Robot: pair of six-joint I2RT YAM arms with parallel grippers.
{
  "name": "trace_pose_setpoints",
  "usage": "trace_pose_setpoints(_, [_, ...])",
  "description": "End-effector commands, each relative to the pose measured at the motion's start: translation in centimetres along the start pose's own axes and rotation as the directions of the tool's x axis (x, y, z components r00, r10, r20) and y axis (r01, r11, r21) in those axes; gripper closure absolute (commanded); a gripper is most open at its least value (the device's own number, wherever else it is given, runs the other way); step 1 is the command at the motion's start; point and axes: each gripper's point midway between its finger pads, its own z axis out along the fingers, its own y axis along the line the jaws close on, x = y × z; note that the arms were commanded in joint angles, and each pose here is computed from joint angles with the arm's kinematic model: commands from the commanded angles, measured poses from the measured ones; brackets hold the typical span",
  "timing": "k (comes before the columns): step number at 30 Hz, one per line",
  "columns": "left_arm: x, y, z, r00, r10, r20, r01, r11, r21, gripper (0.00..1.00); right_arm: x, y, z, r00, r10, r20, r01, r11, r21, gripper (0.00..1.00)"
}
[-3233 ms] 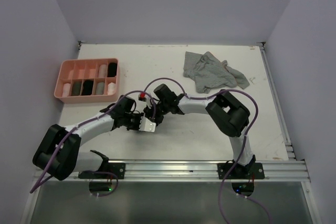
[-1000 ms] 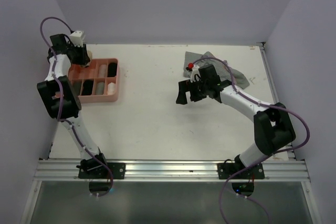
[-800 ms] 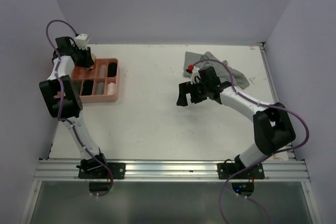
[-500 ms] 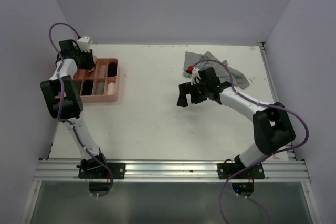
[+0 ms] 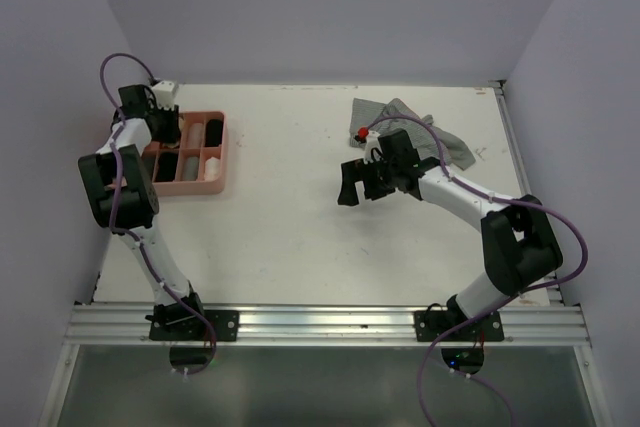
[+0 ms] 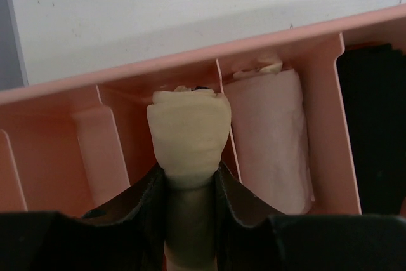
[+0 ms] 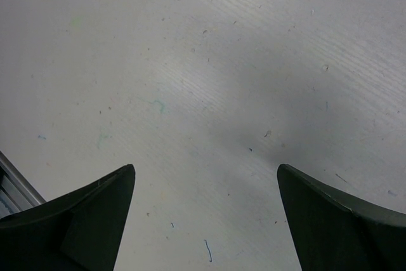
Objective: Roll the underwear
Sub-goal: Place the rolled underwear into the container
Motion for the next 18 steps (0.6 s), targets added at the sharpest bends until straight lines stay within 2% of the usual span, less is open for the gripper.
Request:
trace_pose_setpoints(1, [1.3, -0.1, -0.8, 0.998, -0.032, -0.047, 0.031, 0.999, -0.028, 1.0, -1.0, -0.2, -0.4, 0.998, -0.031, 0.046, 0.03, 0.999, 0.013, 0.01])
trace_pose_setpoints(10, [2.0, -0.1, 0.9, 0.996, -0.034, -0.078, 0.031, 0.999, -0.034, 1.0, -1.2, -0.1, -0.8, 0.998, -0.031, 0.06, 0.03, 0.999, 0.018, 0.01])
trace_pose_setpoints(14, [1.5, 0.0, 2.1, 0.997, -0.022, -0.077, 0.019, 0.999, -0.045, 0.87, -1.6, -0.3, -1.2, 0.997, -0.028, 0.071, 0.027, 0.999, 0.026, 0.01])
trace_pose_setpoints(18, [1.3, -0.2, 3.3, 0.998, -0.006, -0.07, 0.003, 0.999, -0.048, 0.83, -1.7, -0.2, -1.3, 0.997, -0.026, 0.072, 0.025, 0.999, 0.022, 0.01])
